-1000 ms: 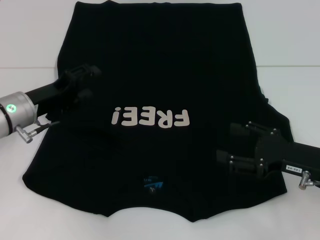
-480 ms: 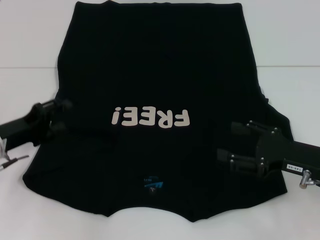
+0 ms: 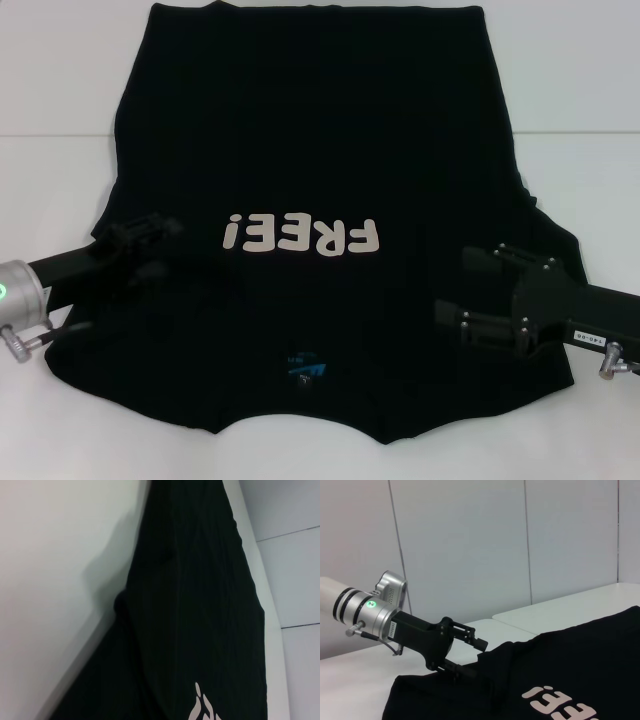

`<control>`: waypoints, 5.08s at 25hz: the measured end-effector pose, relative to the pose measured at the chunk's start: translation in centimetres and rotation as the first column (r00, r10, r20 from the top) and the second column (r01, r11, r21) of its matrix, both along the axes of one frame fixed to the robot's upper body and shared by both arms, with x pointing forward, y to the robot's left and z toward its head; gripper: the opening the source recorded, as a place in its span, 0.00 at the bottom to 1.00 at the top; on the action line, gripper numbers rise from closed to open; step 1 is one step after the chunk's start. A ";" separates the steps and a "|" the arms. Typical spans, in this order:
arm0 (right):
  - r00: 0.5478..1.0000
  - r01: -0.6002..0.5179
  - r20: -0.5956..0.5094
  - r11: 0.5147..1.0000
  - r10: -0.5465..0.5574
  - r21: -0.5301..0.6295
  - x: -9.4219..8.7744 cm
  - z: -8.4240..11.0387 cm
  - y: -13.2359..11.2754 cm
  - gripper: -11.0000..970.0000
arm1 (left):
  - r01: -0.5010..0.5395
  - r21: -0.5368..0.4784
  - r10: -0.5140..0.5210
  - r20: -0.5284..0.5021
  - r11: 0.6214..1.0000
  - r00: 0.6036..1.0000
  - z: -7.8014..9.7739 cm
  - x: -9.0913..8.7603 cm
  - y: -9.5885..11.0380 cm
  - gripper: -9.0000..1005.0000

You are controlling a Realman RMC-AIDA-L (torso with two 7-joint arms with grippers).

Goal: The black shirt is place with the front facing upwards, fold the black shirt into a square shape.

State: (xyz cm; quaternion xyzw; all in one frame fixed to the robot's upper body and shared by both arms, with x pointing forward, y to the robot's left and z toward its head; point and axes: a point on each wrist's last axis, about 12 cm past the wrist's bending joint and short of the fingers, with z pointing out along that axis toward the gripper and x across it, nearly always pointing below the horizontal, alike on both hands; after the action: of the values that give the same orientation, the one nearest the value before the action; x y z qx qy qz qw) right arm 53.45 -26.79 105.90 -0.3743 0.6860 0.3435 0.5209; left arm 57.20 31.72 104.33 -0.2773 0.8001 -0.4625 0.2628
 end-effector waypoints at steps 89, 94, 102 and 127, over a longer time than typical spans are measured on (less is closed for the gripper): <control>0.911 0.307 -0.331 0.941 -0.248 0.142 1.5 2.5 -6.1 0.91 | 0.165 0.026 -0.163 0.380 0.986 0.911 3.3 -1.2 0.0 0.73; 0.717 0.425 -0.615 0.905 -0.328 0.013 2.9 5.8 -10.6 0.91 | 0.271 0.200 -0.336 0.537 0.942 0.773 4.7 -4.1 2.5 0.72; 0.444 0.466 -0.732 0.831 -0.517 -0.305 5.7 9.0 -10.9 0.91 | 0.331 0.524 -0.603 0.524 0.785 0.602 4.3 -6.6 3.9 0.72; 0.404 0.404 -0.697 0.799 -0.593 -0.446 8.7 4.4 -5.5 0.85 | 0.260 0.574 -0.616 0.605 0.777 0.504 3.7 -8.1 3.3 0.72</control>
State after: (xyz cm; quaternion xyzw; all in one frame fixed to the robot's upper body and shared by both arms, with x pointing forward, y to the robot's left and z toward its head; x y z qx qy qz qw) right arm 62.16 -32.25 110.31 -0.0030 0.9557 0.2294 0.1842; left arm 49.13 35.05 108.04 0.2262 0.7309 -0.4075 0.4986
